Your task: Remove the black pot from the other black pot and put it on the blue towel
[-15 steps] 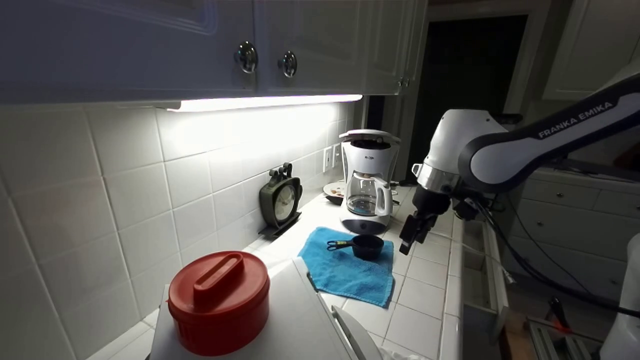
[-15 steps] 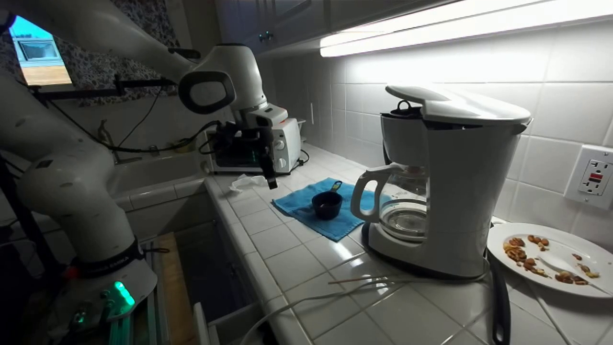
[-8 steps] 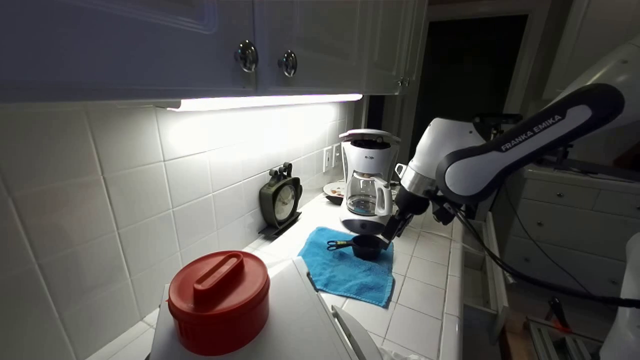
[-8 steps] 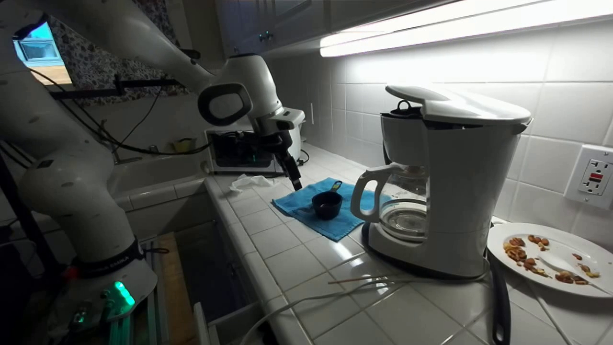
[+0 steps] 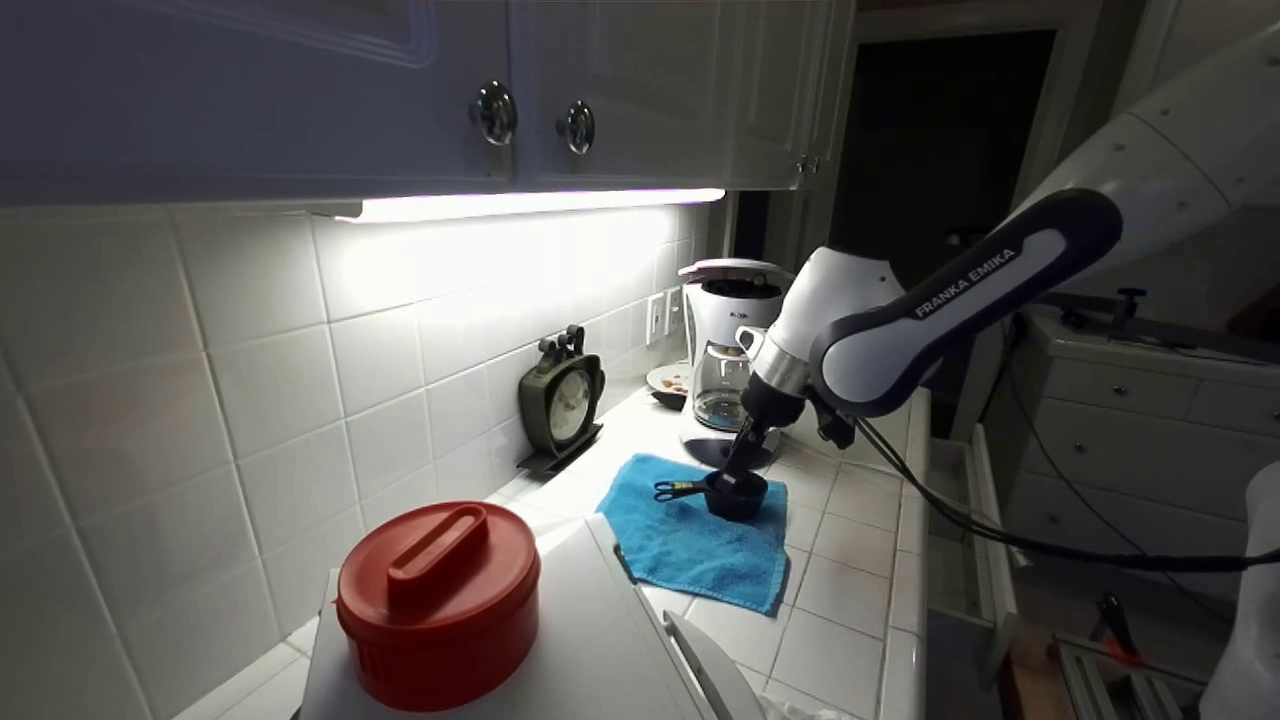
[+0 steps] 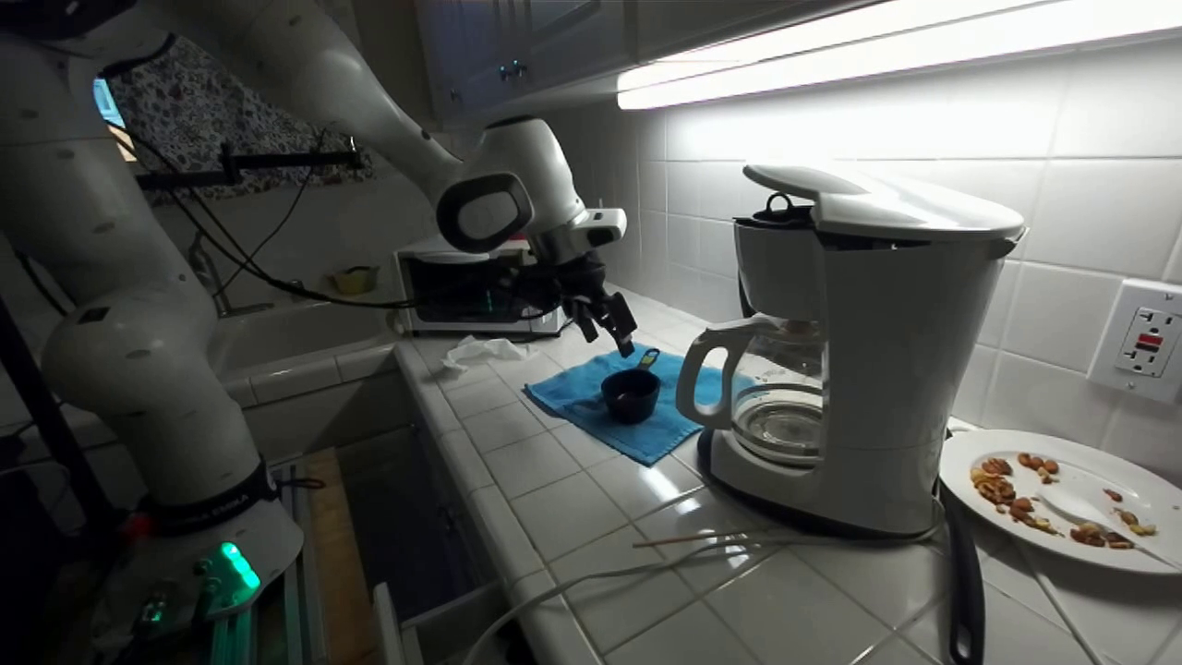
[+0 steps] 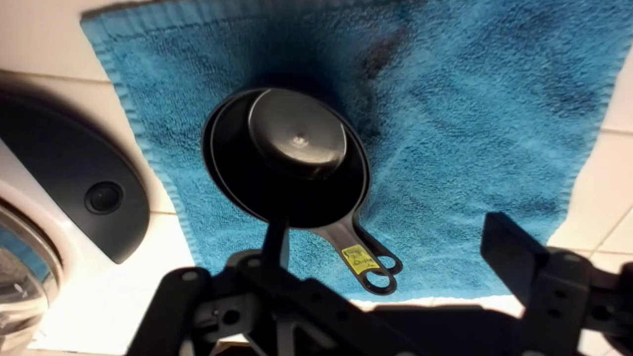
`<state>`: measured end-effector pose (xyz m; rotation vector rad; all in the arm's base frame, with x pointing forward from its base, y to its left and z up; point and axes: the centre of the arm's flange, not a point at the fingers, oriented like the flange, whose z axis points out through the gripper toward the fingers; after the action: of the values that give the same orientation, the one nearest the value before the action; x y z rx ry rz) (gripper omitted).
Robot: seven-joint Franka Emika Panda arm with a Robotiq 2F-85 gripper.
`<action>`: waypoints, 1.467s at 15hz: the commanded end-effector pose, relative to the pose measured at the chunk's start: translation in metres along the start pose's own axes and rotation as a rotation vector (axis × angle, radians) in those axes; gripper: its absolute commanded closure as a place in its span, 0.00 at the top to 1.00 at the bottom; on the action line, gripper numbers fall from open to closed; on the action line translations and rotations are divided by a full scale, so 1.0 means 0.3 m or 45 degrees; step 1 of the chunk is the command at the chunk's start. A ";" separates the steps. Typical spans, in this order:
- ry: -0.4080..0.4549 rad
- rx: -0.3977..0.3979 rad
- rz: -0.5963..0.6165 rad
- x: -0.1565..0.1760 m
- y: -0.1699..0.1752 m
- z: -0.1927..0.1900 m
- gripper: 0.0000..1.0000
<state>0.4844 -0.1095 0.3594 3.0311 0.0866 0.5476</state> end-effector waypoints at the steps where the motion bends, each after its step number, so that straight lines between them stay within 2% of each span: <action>1: 0.046 0.009 -0.138 0.084 0.047 0.080 1.00; 10: 0.083 0.051 -0.314 0.188 0.064 0.195 0.98; 13: 0.090 0.065 -0.338 0.215 0.061 0.220 0.75; 15: 0.088 0.073 -0.351 0.221 0.054 0.239 0.66; 18: 0.085 0.085 -0.361 0.226 0.049 0.261 0.59; 19: 0.086 0.086 -0.364 0.228 0.046 0.263 0.43; 20: 0.085 0.085 -0.368 0.229 0.044 0.264 0.41; 22: 0.088 0.084 -0.373 0.231 0.041 0.262 0.24</action>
<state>0.5704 -0.1167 0.3122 2.9790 0.5330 0.6042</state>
